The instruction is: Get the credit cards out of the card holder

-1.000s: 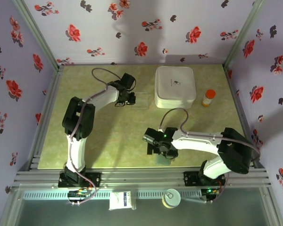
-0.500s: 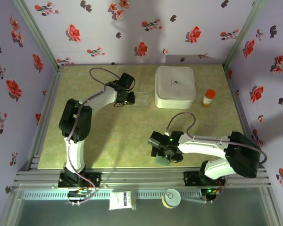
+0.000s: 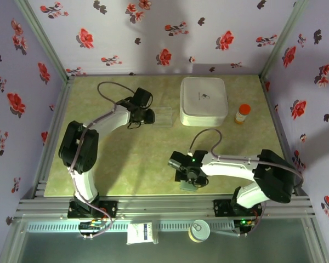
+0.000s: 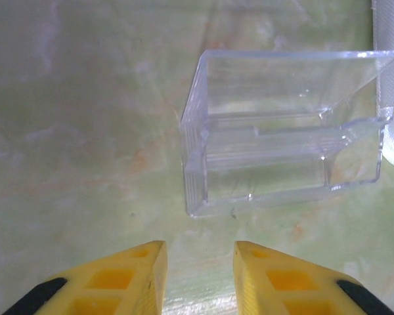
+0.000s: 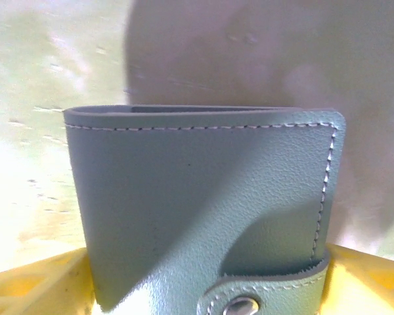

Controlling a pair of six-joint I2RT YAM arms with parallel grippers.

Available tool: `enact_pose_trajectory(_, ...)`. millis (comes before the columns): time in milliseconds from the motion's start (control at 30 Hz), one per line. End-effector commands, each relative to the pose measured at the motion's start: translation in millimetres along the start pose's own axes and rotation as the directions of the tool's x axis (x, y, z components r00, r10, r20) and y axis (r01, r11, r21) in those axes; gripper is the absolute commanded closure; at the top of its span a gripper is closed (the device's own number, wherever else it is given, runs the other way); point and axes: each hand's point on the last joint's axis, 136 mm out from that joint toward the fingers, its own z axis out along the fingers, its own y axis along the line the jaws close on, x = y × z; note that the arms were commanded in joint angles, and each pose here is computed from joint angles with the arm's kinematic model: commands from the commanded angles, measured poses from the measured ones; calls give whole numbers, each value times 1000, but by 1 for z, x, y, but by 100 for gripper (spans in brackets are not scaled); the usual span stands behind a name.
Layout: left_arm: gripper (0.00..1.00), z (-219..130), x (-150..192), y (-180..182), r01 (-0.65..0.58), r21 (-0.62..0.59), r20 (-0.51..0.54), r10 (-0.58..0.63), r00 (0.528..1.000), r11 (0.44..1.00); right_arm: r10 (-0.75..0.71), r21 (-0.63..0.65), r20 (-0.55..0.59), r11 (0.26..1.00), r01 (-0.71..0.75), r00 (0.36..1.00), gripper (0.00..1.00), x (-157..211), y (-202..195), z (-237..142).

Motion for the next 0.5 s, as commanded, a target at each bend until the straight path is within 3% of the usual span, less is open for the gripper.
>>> enact_pose_trajectory(0, 68, -20, -7, 4, 39, 48, 55, -41, 998, 998, -47, 22, 36, 999, 47, 998, 23, -9, 8, -10)
enact_pose_trajectory(467, 65, -46, 48, 65, 176, 73, 4, -176, 984, 982, -212, -27, 34, 977, 213, 977, 26, -60, 96, -14)
